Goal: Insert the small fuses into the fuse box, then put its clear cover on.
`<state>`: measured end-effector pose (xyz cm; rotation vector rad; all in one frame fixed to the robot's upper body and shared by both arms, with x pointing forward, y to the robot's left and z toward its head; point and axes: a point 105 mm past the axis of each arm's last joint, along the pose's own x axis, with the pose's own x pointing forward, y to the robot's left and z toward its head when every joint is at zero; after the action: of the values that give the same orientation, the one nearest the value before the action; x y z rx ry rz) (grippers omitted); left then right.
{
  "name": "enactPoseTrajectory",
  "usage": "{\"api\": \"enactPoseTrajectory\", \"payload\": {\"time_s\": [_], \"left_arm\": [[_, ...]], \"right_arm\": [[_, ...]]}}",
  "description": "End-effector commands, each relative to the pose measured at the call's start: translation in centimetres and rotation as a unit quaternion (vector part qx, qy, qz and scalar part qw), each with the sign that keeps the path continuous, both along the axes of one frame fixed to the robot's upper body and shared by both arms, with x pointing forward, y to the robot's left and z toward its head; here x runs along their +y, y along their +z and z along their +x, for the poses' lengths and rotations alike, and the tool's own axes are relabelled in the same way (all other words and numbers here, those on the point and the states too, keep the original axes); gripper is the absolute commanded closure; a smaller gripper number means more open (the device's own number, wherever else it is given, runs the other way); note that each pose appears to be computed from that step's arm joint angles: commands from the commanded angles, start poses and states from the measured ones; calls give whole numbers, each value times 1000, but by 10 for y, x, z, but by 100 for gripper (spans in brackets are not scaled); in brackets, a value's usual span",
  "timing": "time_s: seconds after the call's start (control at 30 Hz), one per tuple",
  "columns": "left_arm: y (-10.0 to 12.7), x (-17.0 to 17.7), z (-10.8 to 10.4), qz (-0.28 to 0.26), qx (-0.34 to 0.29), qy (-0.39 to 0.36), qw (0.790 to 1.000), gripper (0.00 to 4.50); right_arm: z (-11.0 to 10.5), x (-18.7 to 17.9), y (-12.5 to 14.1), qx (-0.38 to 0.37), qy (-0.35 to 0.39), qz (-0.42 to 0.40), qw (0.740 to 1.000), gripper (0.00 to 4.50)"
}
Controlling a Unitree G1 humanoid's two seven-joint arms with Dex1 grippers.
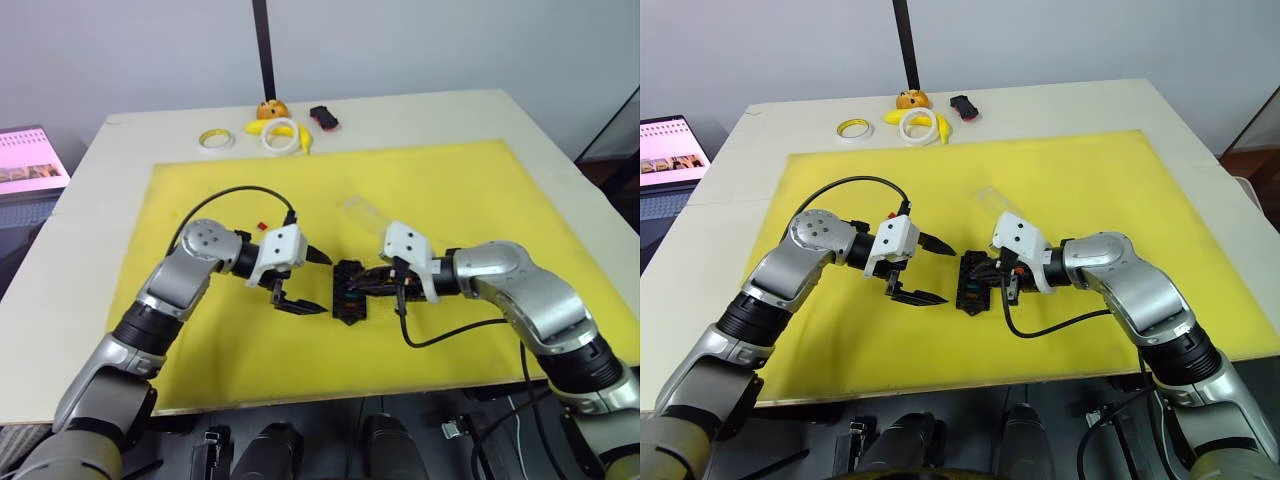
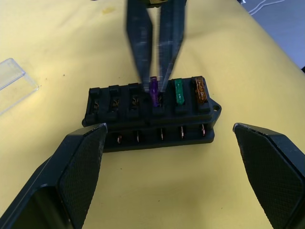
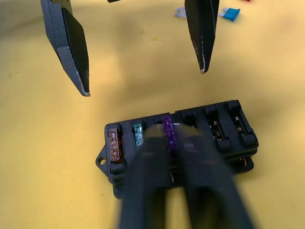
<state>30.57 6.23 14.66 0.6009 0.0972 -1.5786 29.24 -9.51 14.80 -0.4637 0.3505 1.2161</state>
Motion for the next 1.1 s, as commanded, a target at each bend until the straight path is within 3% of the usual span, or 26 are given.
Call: {"api": "enactPoseTrajectory", "payload": {"time_s": [0.03,0.47,1.1], "left_arm": [[9,-2,-1,-3,-20,-7,1000,0],[8,-2,-3,1,-25,-14,1000,0],[9,-6,-4,-4,-29,-9,1000,0]], "right_arm": [[-2,3,11,-27,14,-4,1000,448],[-6,11,32,-46,39,-40,997,448],[0,13,26,-37,30,-96,994,448]]}}
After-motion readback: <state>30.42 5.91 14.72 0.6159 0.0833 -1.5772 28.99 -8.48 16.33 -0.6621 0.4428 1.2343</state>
